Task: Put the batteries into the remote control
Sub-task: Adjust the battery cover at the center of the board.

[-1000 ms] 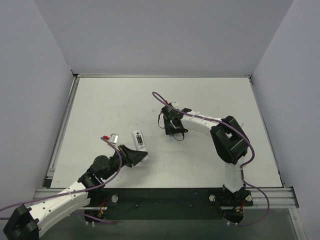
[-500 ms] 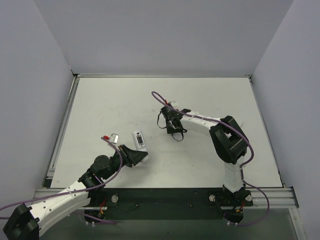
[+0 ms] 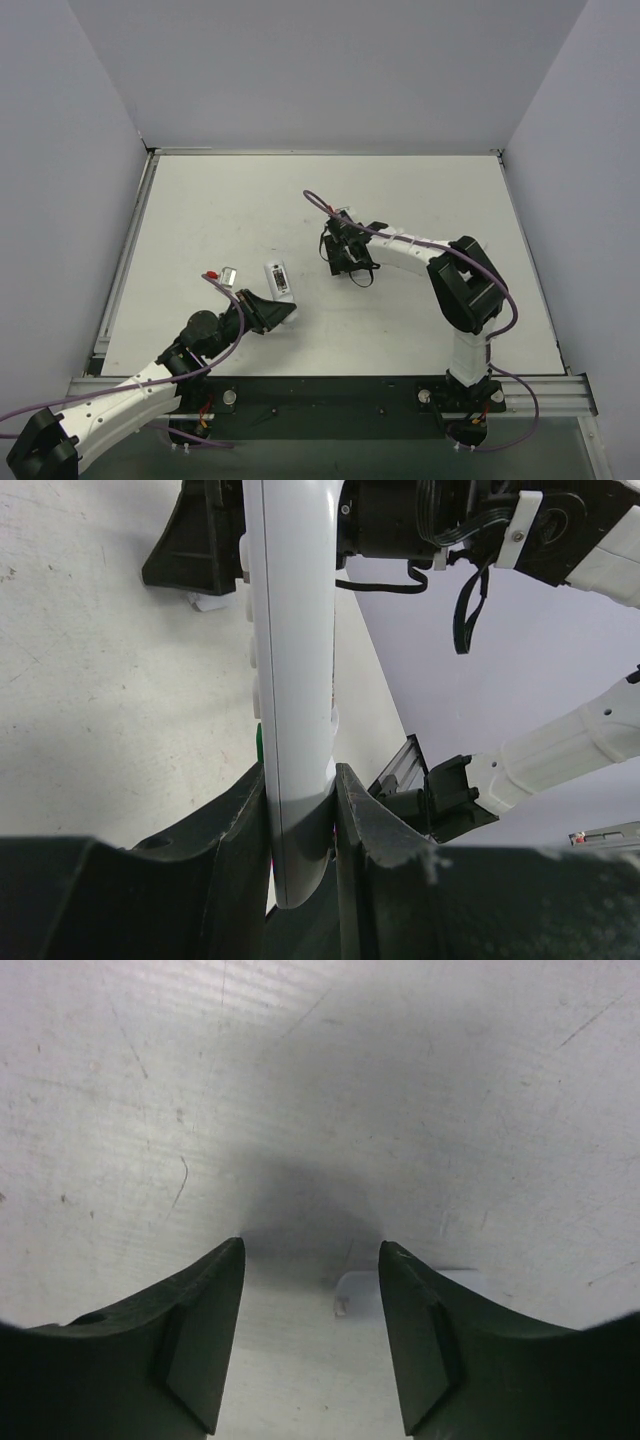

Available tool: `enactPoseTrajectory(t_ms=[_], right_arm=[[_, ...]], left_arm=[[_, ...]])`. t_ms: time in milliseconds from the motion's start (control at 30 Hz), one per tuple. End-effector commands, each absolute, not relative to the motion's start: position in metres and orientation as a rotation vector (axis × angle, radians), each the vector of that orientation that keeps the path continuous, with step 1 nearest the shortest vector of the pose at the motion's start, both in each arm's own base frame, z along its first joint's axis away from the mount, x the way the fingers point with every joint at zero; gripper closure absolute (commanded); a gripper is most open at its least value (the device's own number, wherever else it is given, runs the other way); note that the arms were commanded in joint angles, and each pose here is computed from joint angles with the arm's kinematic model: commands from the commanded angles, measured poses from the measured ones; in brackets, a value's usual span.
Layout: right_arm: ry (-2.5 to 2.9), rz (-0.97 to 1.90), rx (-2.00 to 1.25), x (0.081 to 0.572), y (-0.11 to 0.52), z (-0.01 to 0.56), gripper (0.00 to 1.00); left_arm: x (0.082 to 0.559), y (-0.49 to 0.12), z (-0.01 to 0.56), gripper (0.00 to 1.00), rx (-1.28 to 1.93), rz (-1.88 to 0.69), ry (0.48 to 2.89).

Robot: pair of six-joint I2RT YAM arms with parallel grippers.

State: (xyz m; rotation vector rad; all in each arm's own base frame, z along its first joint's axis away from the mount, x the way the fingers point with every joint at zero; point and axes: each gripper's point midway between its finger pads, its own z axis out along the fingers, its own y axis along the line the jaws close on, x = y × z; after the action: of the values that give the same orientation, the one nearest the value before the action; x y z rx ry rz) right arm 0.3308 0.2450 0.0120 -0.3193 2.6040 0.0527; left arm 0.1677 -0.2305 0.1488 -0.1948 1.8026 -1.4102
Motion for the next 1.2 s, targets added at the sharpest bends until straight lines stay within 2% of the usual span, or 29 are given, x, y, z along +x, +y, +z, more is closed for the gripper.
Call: enactPoseTrajectory(t_ms=[0, 67, 267, 667, 1167], right_arm=[[2.573, 0.143, -0.529, 0.314, 0.246, 0.047, 0.4], [2.559, 0.128, -0.665, 0.311, 0.239, 0.055, 0.36], [2.575, 0.331, -0.867, 0.304, 0.232, 0.06, 0.36], [2.709, 0.384, -0.835, 0.307, 0.215, 0.026, 0.32], [2.86, 0.412, -0.73, 0.268, 0.21, 0.01, 0.33]], left_arm=[[0.167, -0.23, 0.167, 1.0, -0.186, -1.455, 1.73], [0.167, -0.23, 0.168, 1.0, -0.184, -1.45, 1.73], [0.166, -0.231, 0.172, 1.0, -0.158, -1.444, 1.731], [0.164, -0.233, 0.174, 1.0, -0.138, -1.455, 1.725], [0.162, -0.234, 0.173, 1.0, -0.133, -1.471, 1.721]])
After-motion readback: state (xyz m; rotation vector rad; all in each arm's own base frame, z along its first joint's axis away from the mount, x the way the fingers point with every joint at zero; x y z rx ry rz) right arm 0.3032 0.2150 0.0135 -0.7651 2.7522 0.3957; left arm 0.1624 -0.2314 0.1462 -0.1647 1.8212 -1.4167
